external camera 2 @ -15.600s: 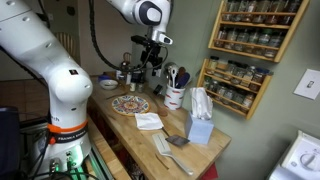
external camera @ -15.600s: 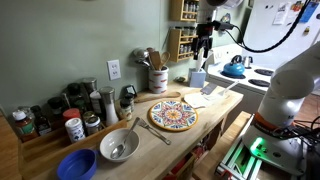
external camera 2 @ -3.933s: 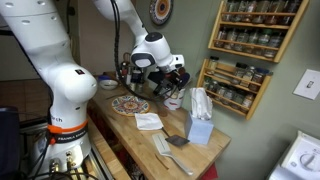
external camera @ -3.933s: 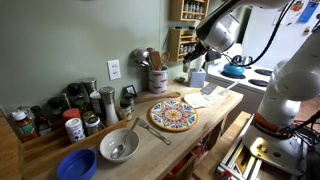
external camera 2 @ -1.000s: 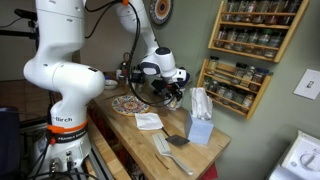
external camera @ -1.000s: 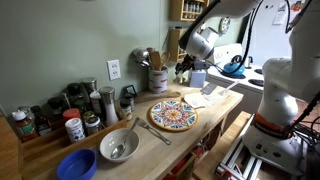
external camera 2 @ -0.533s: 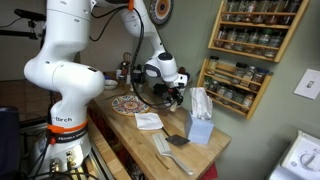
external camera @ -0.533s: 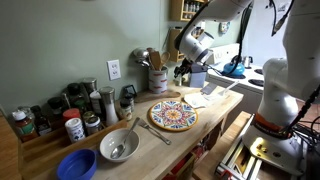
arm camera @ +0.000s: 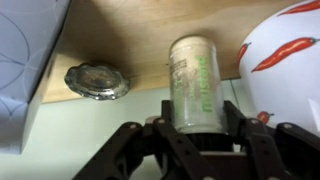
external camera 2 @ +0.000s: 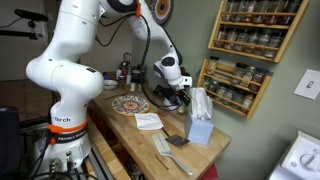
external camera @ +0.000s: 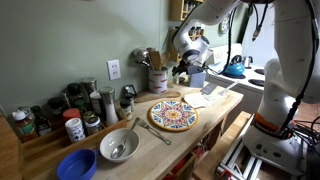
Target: Remove the second bottle from the far left from the shelf
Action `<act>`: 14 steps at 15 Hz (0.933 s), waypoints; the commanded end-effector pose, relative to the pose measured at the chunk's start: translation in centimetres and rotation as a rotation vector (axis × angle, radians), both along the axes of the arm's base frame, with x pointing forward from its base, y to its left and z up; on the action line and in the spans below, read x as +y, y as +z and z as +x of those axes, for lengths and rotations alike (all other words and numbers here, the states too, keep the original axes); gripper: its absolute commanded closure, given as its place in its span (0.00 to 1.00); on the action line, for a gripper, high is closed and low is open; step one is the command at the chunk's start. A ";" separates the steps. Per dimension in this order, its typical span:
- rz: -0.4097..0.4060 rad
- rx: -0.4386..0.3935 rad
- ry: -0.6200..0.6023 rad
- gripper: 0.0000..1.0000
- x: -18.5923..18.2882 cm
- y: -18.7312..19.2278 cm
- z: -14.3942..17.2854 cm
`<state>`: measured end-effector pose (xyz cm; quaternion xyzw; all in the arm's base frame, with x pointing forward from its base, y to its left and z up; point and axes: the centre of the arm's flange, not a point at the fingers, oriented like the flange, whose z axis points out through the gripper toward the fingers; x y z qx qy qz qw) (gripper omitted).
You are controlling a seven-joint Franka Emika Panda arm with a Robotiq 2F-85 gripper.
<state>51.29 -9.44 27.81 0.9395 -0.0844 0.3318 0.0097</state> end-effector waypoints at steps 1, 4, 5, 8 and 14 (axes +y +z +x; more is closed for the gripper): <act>-0.028 -0.024 0.049 0.72 -1.2 -5.6 0.0; -0.027 -0.068 0.085 0.72 -1.8 -6.7 0.1; -0.029 -0.080 0.092 0.72 -2.2 -7.0 0.1; -0.024 -0.120 0.113 0.72 -2.9 -7.2 0.0; -0.035 -0.135 0.166 0.08 -2.7 -7.0 -0.3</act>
